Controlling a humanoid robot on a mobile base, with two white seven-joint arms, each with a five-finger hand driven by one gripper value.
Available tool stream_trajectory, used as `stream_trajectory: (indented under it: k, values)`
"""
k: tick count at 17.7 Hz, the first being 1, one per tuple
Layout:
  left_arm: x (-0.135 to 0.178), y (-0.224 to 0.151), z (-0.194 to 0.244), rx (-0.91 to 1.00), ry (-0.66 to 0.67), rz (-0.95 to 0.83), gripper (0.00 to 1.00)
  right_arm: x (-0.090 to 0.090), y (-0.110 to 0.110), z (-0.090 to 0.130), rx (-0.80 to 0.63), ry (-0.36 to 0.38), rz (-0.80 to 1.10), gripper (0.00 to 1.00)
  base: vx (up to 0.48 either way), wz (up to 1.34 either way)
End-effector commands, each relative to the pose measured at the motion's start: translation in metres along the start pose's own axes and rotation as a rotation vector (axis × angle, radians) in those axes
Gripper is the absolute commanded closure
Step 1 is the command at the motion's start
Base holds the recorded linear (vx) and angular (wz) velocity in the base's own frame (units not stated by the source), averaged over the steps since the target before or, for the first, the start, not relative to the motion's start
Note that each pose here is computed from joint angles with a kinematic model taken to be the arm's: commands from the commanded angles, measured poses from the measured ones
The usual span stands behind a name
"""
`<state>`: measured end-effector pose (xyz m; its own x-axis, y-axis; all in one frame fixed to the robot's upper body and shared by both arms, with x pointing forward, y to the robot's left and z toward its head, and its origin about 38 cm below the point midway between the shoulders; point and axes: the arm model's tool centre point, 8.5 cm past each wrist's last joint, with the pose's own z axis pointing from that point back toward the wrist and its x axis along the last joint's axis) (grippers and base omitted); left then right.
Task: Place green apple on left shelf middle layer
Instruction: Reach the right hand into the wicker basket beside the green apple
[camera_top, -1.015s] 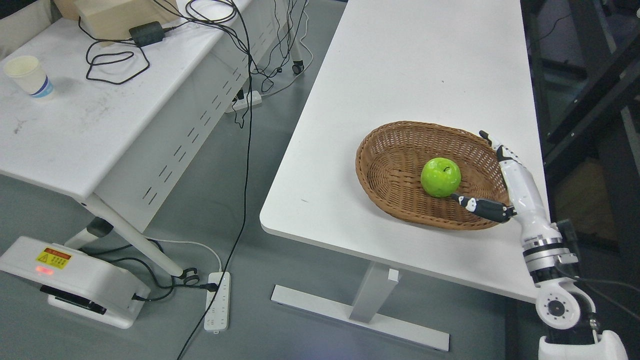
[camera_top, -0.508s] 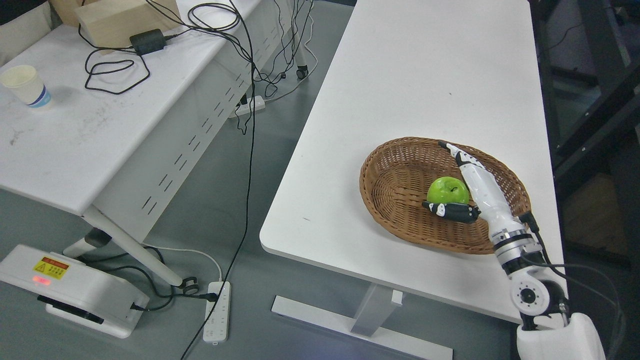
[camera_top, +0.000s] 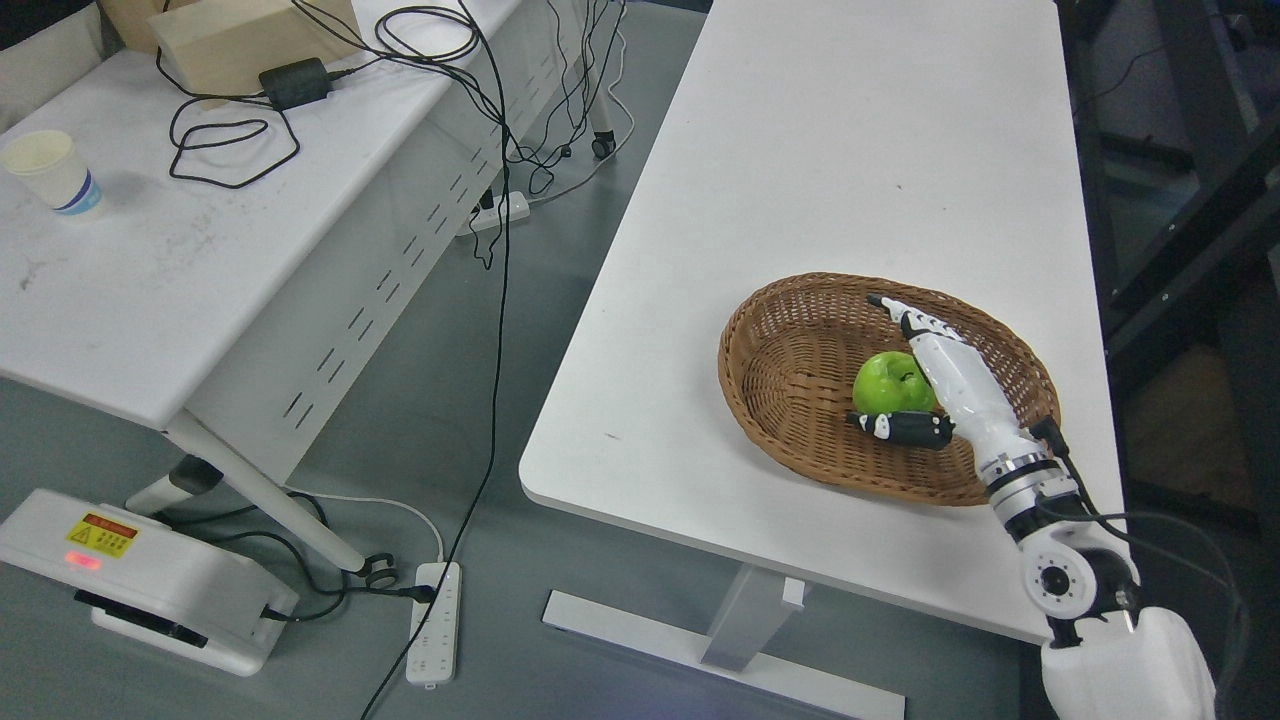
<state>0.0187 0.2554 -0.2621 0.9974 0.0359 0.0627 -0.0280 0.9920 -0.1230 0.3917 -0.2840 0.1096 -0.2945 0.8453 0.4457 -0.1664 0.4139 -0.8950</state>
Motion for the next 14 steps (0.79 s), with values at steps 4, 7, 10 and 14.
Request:
stream_trajectory:
  k: [4,7,10,14]
  values:
    - [-0.006,0.011,0.002,0.017,0.01,0.001,0.0,0.001,0.032,-0.016,0.127,-0.019,0.038,0.0,0.0,0.0]
    - [-0.006,0.011,0.002,0.019,0.01,0.001,0.0,0.0,0.036,-0.021,0.139,-0.008,0.069,0.01,0.0,0.0]
    - [-0.006,0.011,0.002,0.019,0.01,0.001,0.0,-0.012,0.034,-0.02,0.138,0.022,0.074,0.02,0.0,0.0]
    - [-0.006,0.011,0.002,0.017,0.01,0.001,0.0,-0.022,0.024,-0.021,0.117,0.047,0.08,0.08,0.0,0.0]
